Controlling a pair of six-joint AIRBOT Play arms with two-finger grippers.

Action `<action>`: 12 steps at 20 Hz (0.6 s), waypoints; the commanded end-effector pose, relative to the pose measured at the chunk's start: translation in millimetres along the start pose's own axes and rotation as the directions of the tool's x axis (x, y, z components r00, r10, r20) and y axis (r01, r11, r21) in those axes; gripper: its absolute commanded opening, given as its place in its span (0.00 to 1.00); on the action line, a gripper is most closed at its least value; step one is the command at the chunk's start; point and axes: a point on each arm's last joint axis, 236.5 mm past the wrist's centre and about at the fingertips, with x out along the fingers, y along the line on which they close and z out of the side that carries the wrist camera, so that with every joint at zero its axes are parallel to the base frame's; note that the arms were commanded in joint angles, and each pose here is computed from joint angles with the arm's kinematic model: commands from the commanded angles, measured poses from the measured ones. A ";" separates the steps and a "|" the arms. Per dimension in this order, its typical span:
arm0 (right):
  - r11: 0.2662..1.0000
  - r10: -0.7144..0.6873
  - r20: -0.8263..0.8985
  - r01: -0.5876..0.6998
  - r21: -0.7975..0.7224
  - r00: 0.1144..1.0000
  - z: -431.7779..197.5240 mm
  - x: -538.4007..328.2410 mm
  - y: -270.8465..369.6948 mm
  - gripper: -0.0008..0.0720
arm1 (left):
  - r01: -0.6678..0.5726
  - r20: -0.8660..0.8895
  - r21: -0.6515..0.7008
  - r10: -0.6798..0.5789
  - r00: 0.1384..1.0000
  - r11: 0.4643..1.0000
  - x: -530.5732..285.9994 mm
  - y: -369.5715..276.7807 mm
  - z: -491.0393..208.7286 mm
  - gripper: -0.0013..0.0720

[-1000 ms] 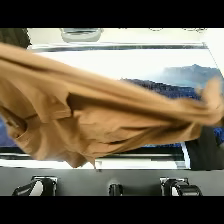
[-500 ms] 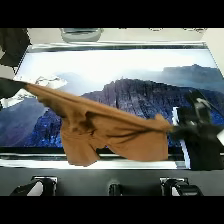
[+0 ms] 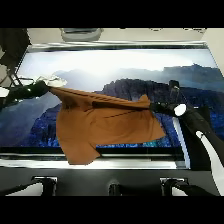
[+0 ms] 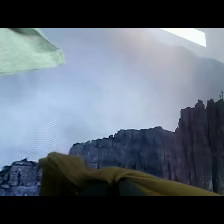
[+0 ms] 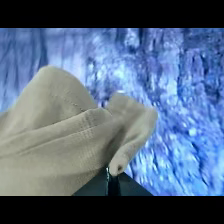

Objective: Fold the shirts.

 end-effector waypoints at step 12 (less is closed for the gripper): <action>0.981 0.031 -0.277 -0.082 -0.174 0.960 -51.9 -145.6 -59.7 0.69 | -0.183 -0.694 -0.246 -0.041 0.719 0.952 -82.7 79.9 -206.7 0.61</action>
